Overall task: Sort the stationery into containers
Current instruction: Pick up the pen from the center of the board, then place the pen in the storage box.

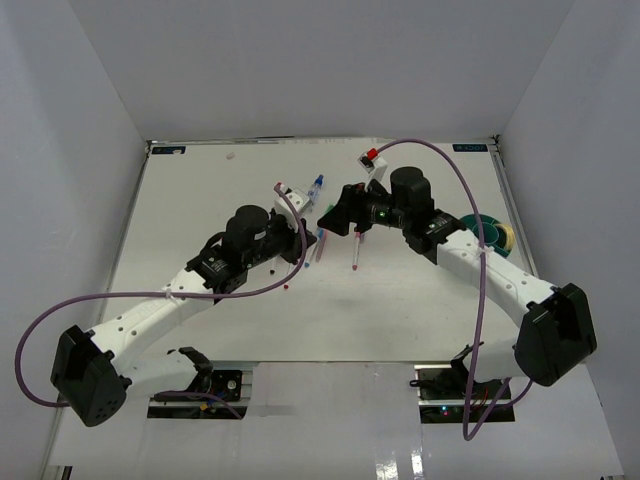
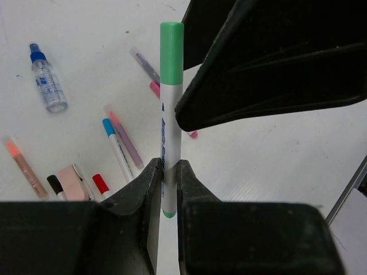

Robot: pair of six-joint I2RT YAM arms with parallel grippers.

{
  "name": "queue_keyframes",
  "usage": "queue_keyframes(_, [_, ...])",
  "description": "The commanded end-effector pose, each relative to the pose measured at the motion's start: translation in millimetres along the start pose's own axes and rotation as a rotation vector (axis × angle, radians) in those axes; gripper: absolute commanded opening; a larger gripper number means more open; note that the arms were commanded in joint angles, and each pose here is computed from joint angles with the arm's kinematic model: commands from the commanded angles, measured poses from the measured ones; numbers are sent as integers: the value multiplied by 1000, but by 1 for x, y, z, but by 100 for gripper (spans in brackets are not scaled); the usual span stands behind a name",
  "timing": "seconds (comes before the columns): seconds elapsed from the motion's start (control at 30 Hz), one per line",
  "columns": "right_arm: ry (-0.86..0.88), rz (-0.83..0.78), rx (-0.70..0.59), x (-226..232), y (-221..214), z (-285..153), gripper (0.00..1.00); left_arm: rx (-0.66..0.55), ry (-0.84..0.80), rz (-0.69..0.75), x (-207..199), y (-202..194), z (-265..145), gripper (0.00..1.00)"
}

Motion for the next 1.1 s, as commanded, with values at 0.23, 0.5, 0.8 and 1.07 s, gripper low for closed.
queue_keyframes(0.23, [108,-19,-67,24,19,10,67,-35,-34,17,-5,0,0,19])
queue_keyframes(0.5, [113,-15,-54,21,14,13,43,-36,-39,14,-5,0,1,20])
queue_keyframes(0.8, [86,-27,-72,18,14,12,8,6,-22,-15,-4,-9,6,42])
queue_keyframes(1.07, [-263,-108,-200,-27,23,-22,8,111,158,-112,7,-17,11,92])
Point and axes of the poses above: each gripper's point midway between its finger pads, its own z axis out along the fingers, its own x axis along the line the jaws close on, y = z × x, the point moved 9 cm from there along -z, back along the fingers, and after that the axes turned 10 degrees about z, right-handed, at the moved point
